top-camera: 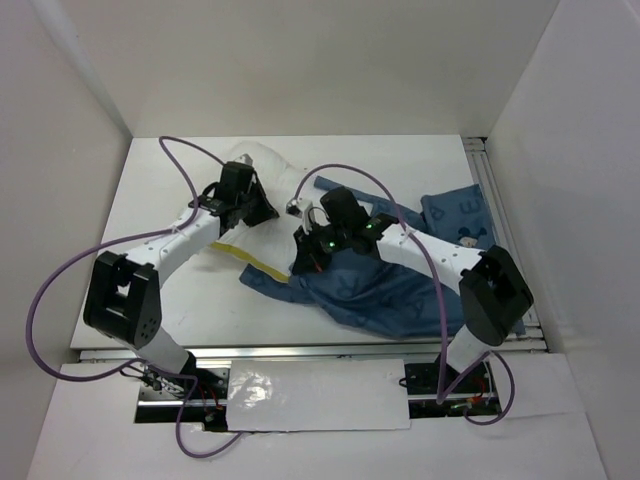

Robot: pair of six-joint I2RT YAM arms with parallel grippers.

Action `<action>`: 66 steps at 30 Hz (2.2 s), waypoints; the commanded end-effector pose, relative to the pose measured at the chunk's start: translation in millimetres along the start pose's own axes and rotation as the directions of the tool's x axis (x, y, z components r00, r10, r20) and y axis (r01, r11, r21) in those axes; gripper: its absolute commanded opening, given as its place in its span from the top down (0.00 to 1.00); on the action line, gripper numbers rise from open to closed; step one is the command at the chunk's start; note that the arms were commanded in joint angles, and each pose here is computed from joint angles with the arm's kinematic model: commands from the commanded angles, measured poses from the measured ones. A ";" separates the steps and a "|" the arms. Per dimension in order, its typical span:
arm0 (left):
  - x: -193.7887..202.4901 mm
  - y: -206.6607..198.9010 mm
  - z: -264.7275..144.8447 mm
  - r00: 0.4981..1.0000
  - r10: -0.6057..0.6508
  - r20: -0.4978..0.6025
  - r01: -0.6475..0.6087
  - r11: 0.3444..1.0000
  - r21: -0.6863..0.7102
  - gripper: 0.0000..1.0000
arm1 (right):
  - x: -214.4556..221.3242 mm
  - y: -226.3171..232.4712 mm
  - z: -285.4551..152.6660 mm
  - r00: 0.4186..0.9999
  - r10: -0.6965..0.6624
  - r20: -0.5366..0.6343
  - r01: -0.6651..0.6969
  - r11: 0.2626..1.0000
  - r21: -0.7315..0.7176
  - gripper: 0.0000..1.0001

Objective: Put the pillow into the pillowcase

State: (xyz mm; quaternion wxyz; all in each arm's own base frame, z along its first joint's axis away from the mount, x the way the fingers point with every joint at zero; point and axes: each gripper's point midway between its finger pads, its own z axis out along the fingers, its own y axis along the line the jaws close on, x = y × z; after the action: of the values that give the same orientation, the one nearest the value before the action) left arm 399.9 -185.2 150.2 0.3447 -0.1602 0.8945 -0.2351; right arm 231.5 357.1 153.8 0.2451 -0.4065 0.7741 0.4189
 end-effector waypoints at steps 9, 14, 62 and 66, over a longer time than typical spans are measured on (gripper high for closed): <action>37.1 5.8 8.5 0.998 -0.060 0.024 0.058 0.996 0.067 1.00 | -9.7 -37.4 -86.6 0.996 0.072 0.060 -0.092 0.860 0.501 0.38; 42.7 -2.7 6.5 0.998 -0.001 0.068 -0.005 0.997 0.083 1.00 | -39.8 -65.7 -131.9 0.981 0.060 0.184 -0.174 0.685 0.707 0.00; 22.6 -83.9 -29.8 0.947 0.221 0.235 -0.288 0.907 0.306 1.00 | -98.3 -178.7 -131.5 0.982 -0.021 0.190 -0.111 0.746 0.656 1.00; -3.1 -117.8 -60.2 0.915 0.243 0.321 -0.358 0.855 0.376 1.00 | -134.3 -156.5 -93.6 0.978 -0.092 0.189 -0.040 0.801 0.597 1.00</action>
State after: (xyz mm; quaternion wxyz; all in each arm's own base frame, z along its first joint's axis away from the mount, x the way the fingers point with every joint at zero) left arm 353.0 -225.4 119.3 0.3864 -0.0267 0.8916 -0.2346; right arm 429.5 214.4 178.4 0.3892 -0.2309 0.8855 0.1049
